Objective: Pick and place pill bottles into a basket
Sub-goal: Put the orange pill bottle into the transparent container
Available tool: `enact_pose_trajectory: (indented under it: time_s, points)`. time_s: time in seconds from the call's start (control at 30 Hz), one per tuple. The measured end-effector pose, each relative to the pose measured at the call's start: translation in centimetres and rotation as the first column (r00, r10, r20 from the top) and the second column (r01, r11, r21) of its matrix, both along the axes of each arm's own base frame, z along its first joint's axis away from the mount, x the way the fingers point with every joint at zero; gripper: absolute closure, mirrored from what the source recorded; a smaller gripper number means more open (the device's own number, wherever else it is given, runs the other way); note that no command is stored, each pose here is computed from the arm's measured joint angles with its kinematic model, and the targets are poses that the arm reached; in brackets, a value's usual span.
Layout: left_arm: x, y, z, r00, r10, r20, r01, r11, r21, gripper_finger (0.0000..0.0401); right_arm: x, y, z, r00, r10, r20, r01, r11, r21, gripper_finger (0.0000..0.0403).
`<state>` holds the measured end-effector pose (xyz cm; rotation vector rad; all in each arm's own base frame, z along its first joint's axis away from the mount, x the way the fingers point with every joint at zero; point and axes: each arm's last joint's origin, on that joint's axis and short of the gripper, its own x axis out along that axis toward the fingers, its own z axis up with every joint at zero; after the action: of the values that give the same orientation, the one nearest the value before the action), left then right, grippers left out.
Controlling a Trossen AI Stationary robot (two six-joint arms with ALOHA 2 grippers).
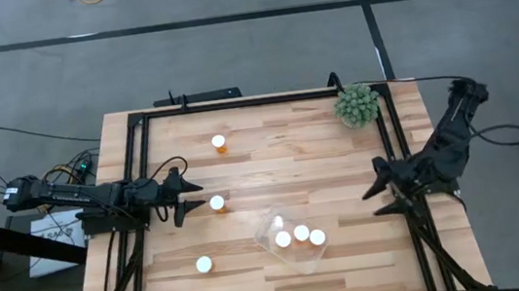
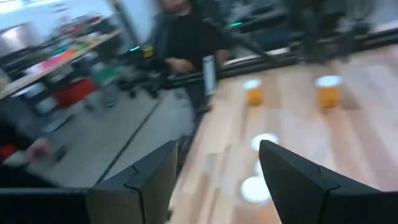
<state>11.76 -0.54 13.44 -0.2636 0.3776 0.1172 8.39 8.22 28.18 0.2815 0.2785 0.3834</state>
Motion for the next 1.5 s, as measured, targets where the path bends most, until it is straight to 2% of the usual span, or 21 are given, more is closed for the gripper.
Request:
enact_pose_trajectory:
  time_s: [0.27, 0.5, 0.63, 1.0, 1.5]
  points:
    - [0.0, 0.0, 0.0, 1.000, 0.000, 0.000, 0.000, 1.000, 0.000, 0.0175, -2.1, -1.2, -1.4, 0.989, 0.142, 0.043, -0.141, 0.989, -0.036, 0.0182]
    - [0.0, 0.0, 0.0, 1.000, 0.000, 0.000, 0.000, 1.000, 0.000, 0.0175, -2.7, -1.8, -3.3, 0.982, 0.175, 0.071, -0.169, 0.983, -0.075, 0.0182]
    - [0.0, 0.0, 0.0, 1.000, 0.000, 0.000, 0.000, 1.000, 0.000, 0.0175, -2.9, -2.1, -4.5, 0.978, 0.189, 0.084, -0.184, 0.981, -0.062, 0.0182]
    - [0.0, 0.0, 0.0, 1.000, 0.001, 0.000, -0.001, 1.000, 0.000, 0.0175, -3.4, -2.8, -6.8, 0.971, 0.183, 0.152, -0.181, 0.983, -0.029, 0.0182]
    - [0.0, 0.0, 0.0, 1.000, 0.000, 0.000, 0.000, 1.000, 0.000, 0.0175, -2.1, -2.7, -8.4, 0.975, 0.057, 0.216, -0.048, 0.998, -0.050, 0.0182]
